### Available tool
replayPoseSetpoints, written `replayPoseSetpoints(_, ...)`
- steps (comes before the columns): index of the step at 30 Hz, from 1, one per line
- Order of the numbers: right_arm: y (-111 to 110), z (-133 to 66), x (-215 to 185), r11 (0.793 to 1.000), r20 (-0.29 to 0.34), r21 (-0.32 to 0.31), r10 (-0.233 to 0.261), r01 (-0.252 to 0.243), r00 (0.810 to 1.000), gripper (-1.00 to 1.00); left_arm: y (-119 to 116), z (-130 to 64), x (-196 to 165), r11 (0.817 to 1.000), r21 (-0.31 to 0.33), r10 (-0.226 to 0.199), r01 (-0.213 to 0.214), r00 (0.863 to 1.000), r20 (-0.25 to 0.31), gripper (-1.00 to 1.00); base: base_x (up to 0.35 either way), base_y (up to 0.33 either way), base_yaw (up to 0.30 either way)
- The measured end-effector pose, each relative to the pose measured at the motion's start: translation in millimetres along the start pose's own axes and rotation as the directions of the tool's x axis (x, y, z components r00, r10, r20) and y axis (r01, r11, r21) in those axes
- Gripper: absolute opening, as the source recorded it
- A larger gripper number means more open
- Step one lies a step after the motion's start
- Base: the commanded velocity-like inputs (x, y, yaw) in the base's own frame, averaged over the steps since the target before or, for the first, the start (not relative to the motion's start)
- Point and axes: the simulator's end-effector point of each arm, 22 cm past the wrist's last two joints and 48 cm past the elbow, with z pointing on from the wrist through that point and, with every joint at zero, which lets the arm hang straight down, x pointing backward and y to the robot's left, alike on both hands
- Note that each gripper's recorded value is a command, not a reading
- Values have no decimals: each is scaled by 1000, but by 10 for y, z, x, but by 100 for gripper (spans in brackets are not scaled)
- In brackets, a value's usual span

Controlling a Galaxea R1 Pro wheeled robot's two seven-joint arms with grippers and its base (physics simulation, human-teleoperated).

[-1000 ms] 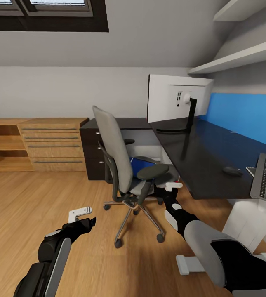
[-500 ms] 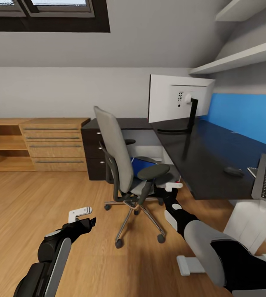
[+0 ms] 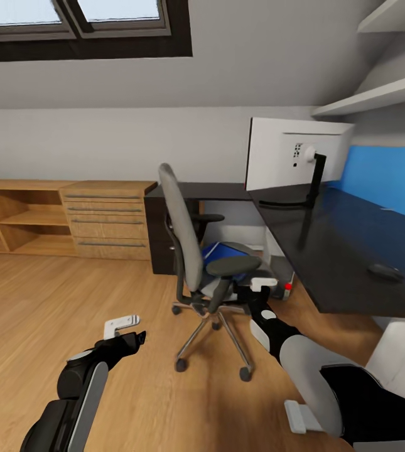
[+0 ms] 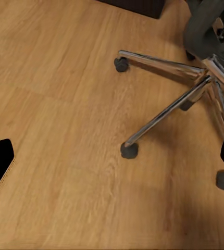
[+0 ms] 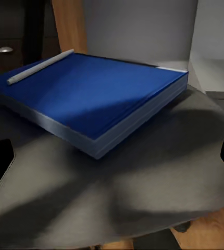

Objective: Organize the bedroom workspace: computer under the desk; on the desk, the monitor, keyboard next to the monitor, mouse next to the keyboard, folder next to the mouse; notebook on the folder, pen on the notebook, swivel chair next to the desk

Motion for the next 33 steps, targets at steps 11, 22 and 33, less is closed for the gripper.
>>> replayPoseSetpoints(11, 17, -19, -83, 1000, 13, -2, 3, -3, 1000, 100, 38, -35, -54, 1000, -5, -9, 9, 1000, 13, 100, -53, 56, 208)
replayPoseSetpoints(22, 28, -38, -158, 1000, 23, -4, -1, 1, 1000, 100, 35, -71, -101, 1000, -3, -11, 11, 1000, 26, 100, -93, 200, 180)
replayPoseSetpoints(33, 24, -40, -169, 1000, 24, -4, -2, 2, 1000, 100, 24, -76, -101, 1000, -2, -10, 10, 1000, 25, 100, -1, 6, 18)
